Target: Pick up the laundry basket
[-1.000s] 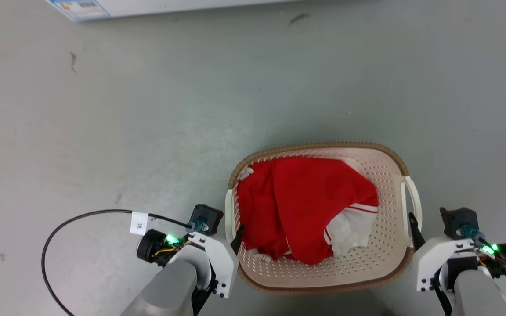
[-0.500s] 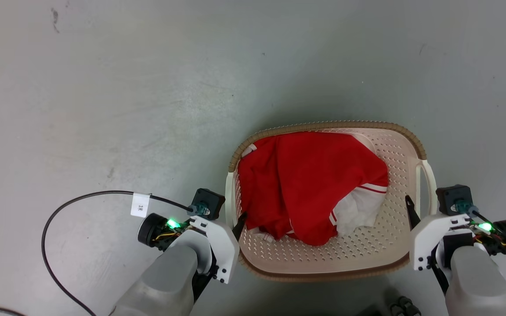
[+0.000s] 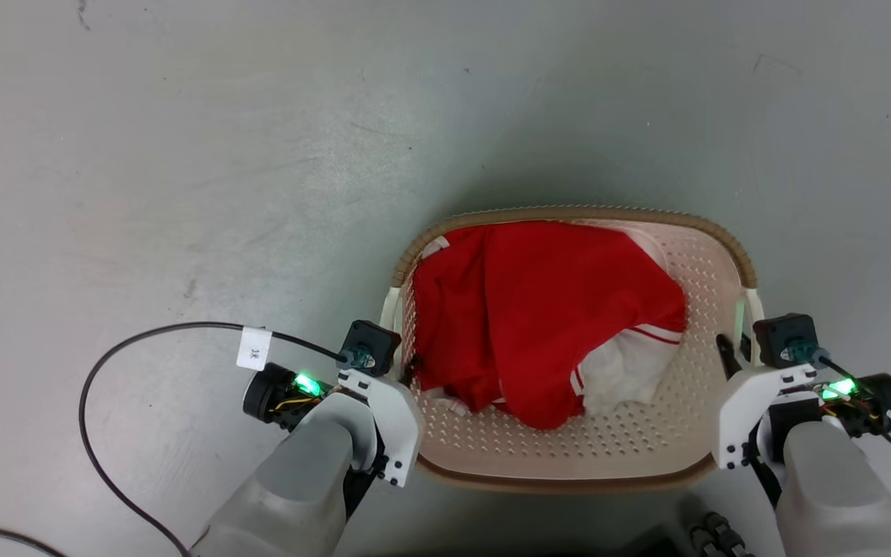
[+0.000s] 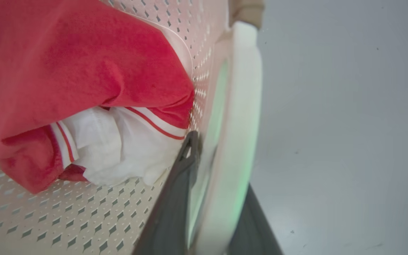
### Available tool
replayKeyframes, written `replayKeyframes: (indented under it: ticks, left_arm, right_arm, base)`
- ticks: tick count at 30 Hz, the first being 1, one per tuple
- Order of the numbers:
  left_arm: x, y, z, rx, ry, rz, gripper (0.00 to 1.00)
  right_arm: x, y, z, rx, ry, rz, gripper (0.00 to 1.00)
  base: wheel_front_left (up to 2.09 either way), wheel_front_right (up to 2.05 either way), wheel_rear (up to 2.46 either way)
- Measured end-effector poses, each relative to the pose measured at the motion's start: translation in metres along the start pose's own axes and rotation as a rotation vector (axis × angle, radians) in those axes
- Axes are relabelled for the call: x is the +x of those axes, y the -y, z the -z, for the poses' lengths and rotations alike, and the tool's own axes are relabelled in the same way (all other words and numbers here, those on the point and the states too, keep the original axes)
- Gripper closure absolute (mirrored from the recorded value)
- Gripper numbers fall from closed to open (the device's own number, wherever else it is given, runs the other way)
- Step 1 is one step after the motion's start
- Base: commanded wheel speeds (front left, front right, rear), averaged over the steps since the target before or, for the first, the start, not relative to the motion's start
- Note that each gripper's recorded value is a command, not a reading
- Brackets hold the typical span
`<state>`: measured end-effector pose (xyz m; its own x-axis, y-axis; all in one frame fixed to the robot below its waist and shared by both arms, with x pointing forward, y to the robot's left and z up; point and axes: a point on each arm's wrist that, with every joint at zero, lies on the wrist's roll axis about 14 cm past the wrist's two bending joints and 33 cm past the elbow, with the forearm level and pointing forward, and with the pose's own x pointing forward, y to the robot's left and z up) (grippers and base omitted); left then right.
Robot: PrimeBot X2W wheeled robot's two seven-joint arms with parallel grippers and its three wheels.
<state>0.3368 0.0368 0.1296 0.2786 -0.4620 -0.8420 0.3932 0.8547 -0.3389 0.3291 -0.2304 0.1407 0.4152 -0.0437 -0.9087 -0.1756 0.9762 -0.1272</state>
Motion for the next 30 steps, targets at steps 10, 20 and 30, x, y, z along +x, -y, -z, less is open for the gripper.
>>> replayKeyframes:
  ticks: [10,20,30]
  left_arm:
    - [-0.016,0.002,-0.010,0.006,0.026,-0.013,1.00]
    - [-0.053,0.010,-0.013,-0.008,0.045,-0.040,1.00]
    - [-0.097,0.009,-0.031,-0.007,0.103,-0.099,1.00]
  right_arm:
    - [-0.013,-0.014,-0.003,0.005,0.005,-0.038,1.00]
    - [-0.043,-0.026,-0.006,-0.023,0.027,-0.074,1.00]
    - [-0.072,-0.037,-0.037,-0.079,0.114,-0.101,1.00]
  base:
    - [0.00,0.00,0.00]
    - [0.00,0.00,0.00]
    - [0.00,0.00,0.00]
